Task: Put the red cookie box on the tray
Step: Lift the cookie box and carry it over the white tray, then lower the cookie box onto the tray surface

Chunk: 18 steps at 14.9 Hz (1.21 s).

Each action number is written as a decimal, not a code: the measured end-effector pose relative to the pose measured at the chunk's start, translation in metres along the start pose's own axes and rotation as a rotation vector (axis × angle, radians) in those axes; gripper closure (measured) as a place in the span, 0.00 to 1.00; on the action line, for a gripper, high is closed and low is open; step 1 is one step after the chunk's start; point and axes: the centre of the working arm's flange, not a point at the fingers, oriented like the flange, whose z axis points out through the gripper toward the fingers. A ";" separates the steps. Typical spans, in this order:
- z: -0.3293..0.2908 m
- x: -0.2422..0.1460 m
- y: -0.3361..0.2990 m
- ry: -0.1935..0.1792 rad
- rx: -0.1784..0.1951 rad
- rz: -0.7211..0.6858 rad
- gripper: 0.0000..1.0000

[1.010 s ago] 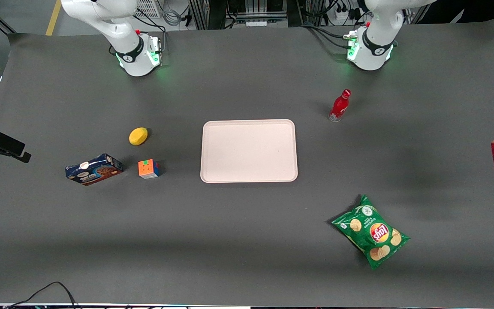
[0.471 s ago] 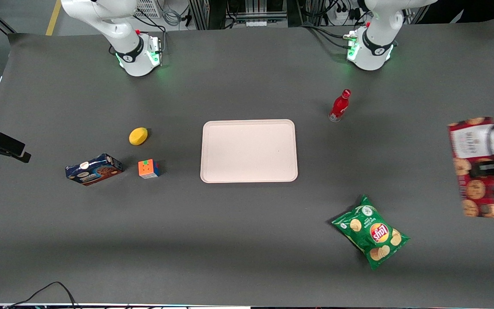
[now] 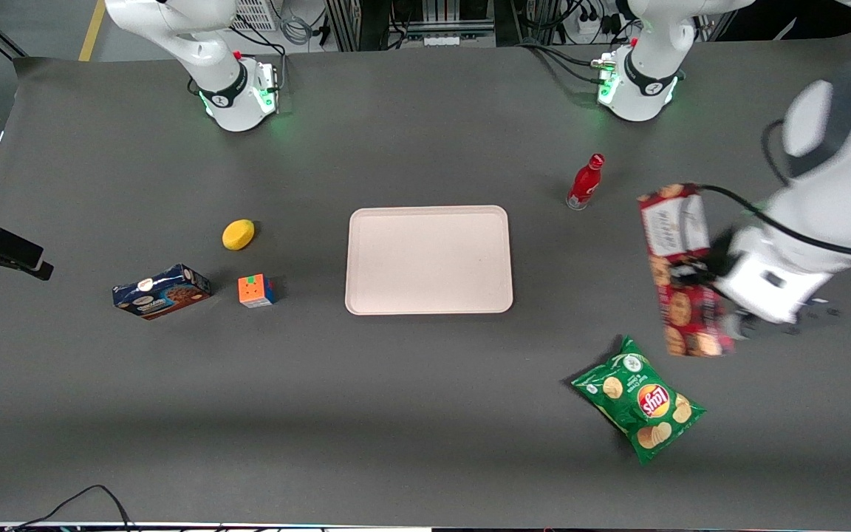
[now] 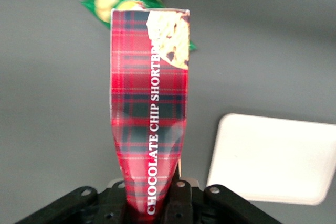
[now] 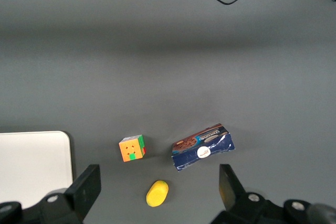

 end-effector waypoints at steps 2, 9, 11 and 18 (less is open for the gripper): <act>0.000 -0.027 0.051 0.004 -0.007 0.027 0.78; 0.047 -0.128 0.200 0.162 0.042 0.098 0.78; 0.079 -0.164 0.230 0.192 0.064 0.104 0.78; 0.190 -0.220 0.247 0.206 0.094 0.128 0.78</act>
